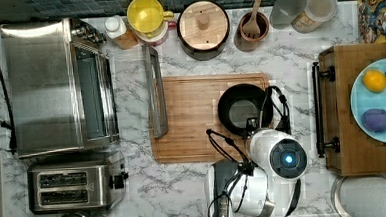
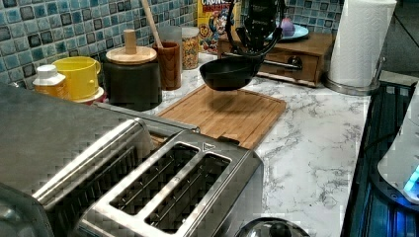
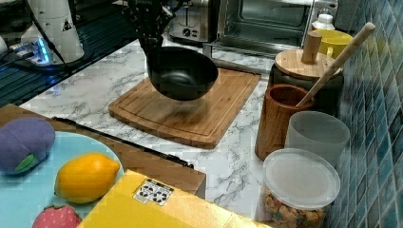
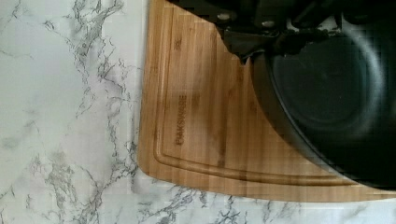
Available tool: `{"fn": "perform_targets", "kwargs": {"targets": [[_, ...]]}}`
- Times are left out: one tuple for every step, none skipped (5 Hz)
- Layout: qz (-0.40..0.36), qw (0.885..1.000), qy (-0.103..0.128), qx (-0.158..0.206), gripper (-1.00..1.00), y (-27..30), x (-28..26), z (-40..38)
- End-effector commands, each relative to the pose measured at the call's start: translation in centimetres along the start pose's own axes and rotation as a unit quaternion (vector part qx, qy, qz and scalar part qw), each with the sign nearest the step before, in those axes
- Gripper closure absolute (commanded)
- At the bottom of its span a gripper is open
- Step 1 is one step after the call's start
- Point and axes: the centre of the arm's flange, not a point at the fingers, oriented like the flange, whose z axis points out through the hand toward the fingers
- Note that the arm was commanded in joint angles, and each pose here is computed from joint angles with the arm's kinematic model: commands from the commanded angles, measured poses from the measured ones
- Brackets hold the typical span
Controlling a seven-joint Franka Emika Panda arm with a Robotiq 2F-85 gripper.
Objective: Put the bowl on the board.
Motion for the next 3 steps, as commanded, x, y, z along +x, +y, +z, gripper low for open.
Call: {"fn": "perform_targets", "kwargs": {"targets": [[0.043, 0.998, 0.041, 0.038, 1.0, -4.8, 2.76, -3.03], [0.04, 0.998, 0.034, 0.024, 1.0, -5.27, 3.08, -2.86], [0.055, 0.997, 0.042, 0.022, 0.83, -5.13, 3.07, -3.14]]}}
